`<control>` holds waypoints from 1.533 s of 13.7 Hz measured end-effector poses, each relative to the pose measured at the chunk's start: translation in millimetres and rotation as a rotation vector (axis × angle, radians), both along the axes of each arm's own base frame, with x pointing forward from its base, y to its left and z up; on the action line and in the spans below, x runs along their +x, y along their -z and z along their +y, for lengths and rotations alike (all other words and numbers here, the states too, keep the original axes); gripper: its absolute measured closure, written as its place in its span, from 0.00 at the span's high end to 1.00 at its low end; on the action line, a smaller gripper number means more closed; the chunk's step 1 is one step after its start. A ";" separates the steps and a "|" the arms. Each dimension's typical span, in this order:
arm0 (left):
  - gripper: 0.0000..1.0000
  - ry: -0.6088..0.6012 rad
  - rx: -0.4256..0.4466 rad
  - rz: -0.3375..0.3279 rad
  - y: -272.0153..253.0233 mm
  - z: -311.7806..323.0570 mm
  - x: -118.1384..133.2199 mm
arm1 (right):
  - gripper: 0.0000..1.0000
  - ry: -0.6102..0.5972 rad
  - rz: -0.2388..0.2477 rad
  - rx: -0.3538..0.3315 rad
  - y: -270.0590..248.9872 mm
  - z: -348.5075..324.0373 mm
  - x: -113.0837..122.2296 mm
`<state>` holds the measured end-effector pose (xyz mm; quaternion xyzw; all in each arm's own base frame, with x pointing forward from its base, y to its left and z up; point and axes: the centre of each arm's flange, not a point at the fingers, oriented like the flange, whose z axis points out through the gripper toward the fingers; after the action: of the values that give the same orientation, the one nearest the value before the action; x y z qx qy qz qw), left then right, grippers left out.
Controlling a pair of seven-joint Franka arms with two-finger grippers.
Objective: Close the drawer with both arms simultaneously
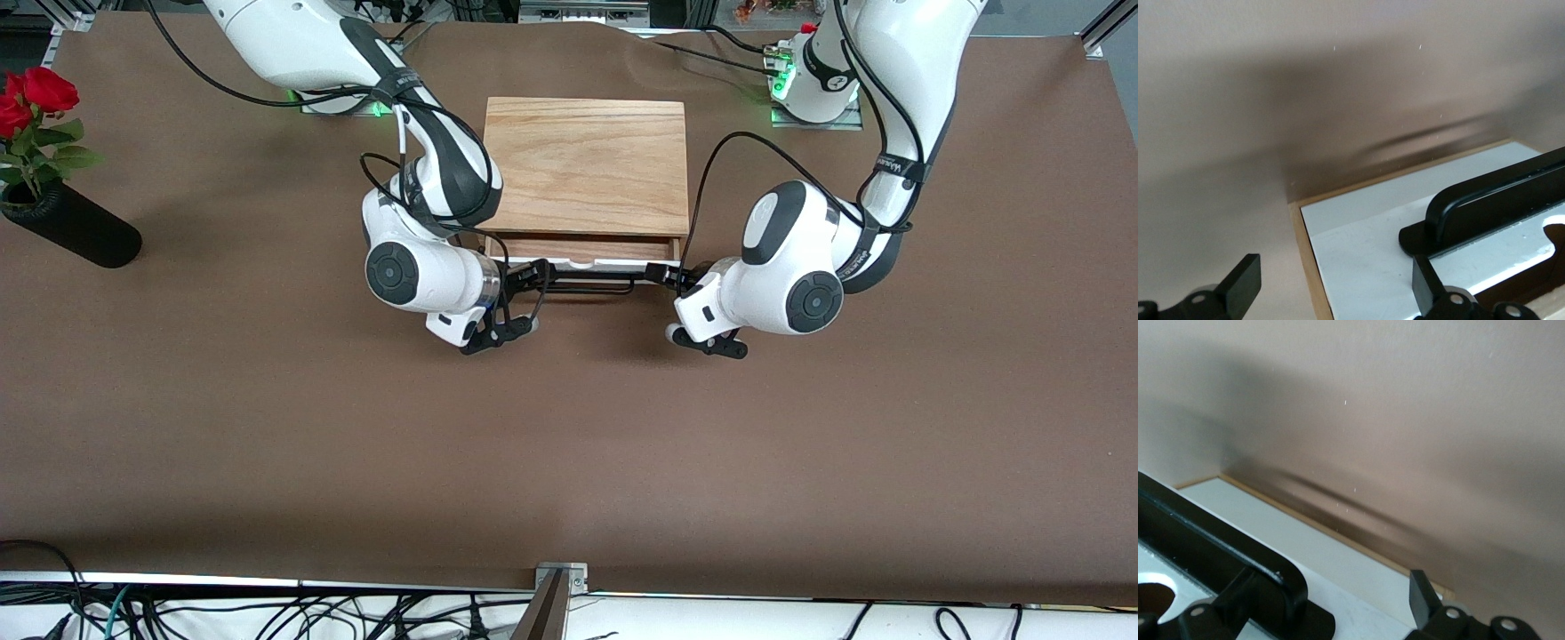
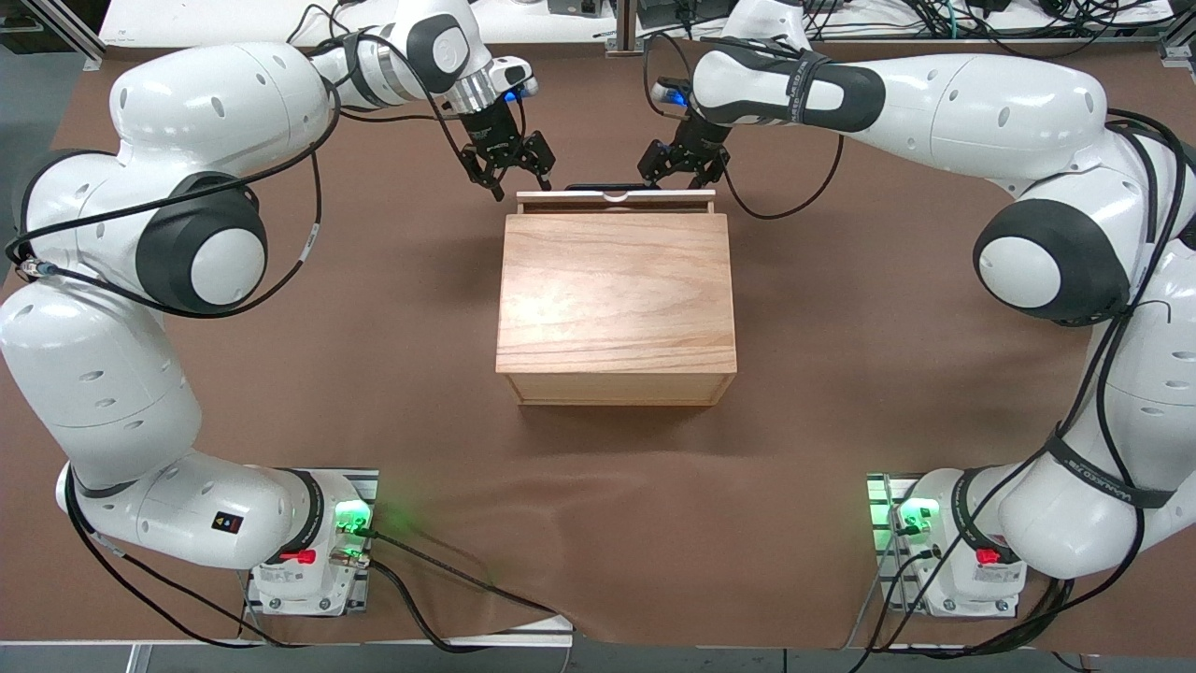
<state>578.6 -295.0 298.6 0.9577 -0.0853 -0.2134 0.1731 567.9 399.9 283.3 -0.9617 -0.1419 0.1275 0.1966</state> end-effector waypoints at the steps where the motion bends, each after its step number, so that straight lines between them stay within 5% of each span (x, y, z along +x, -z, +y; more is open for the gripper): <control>1: 1.00 0.007 0.003 0.016 0.7 0.3 -2.4 | 1.00 -0.009 0.014 -0.003 0.7 0.9 -2.7; 11: 1.00 0.062 0.032 0.160 16.3 2.7 -22.4 | 1.00 -0.072 0.133 -0.035 7.3 4.0 -23.1; 17: 1.00 0.059 0.031 0.164 15.5 5.5 -20.0 | 1.00 -0.075 0.152 -0.039 7.6 2.0 -21.1; 21: 1.00 0.013 0.008 0.088 -26.6 32.4 13.0 | 1.00 -0.082 0.114 -0.012 -21.2 4.5 -6.0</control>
<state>591.6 -262.6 325.2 0.9475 -0.0828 -0.2567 0.1718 561.9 404.4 304.4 -0.9476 -0.1688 0.1907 0.1930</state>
